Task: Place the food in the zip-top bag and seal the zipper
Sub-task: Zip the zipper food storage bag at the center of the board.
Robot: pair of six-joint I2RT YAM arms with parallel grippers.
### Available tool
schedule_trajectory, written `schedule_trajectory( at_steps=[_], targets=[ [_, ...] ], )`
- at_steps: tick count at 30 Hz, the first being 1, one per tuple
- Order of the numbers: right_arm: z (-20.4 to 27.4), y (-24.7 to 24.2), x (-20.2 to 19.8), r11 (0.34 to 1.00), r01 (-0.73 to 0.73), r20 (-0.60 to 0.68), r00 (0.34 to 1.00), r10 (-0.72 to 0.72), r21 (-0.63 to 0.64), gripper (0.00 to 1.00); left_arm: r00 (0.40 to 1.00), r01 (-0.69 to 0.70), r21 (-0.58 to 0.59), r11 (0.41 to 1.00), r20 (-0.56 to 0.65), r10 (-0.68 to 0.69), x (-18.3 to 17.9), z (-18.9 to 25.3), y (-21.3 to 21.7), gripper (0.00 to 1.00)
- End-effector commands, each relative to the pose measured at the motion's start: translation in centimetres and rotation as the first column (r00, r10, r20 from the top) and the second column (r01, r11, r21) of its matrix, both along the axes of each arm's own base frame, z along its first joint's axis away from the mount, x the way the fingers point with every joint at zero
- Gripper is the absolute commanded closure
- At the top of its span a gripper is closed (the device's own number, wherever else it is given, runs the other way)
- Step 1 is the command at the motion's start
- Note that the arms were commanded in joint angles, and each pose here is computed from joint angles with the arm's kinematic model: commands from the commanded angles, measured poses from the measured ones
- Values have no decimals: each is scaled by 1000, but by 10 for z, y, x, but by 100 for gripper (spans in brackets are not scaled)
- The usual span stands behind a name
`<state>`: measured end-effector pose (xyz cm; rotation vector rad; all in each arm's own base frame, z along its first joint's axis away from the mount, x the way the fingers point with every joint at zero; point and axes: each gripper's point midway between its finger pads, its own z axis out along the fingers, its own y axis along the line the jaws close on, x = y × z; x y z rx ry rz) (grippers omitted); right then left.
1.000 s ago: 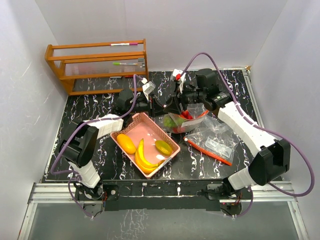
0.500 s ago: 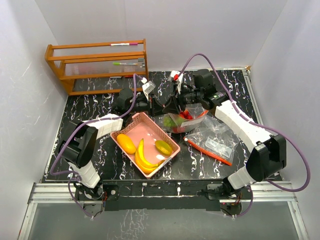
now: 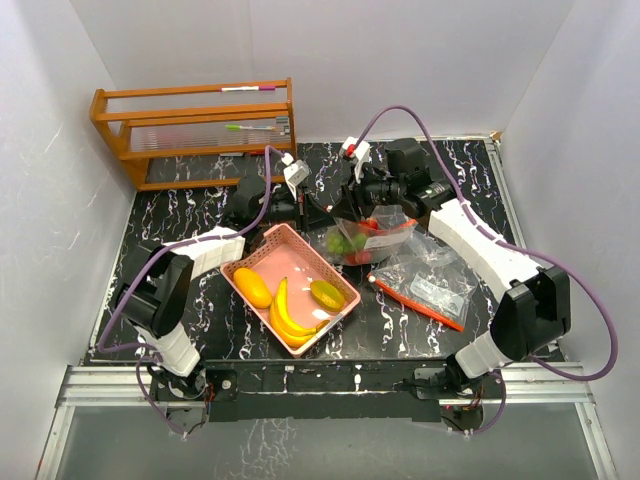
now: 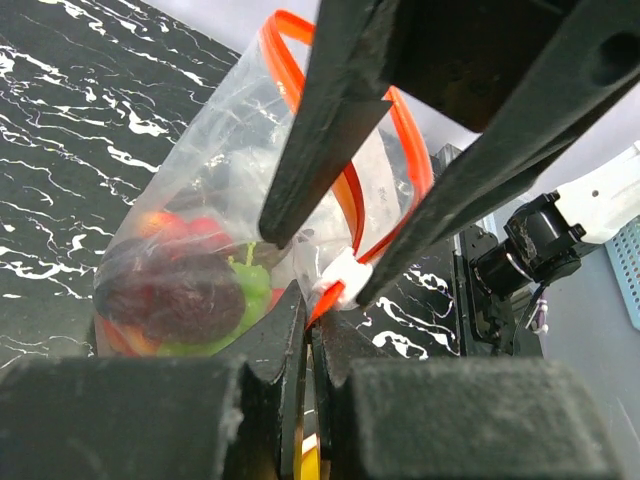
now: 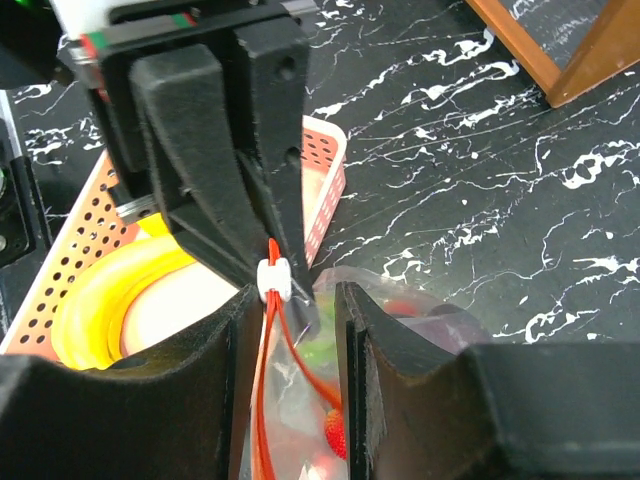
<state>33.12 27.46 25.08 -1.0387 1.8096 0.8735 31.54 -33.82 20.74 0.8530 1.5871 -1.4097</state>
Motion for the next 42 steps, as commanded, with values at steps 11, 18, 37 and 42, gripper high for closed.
schedule_trajectory(
  at_steps=[11,18,37,42],
  targets=[
    [31,12,15,998,-6,55,999,2,70,62,989,29,-66,997,147,-19,-7,53,1,100],
    [34,19,10,994,-56,26,998,53,93,80,989,24,-67,997,146,-14,-7,53,2,100],
    [0,-35,13,987,141,-16,990,-143,-82,92,988,-38,-141,989,145,59,9,70,20,100],
    [7,-43,11,985,154,2,988,-154,-78,92,987,-62,-141,988,140,82,17,69,26,100]
  ],
)
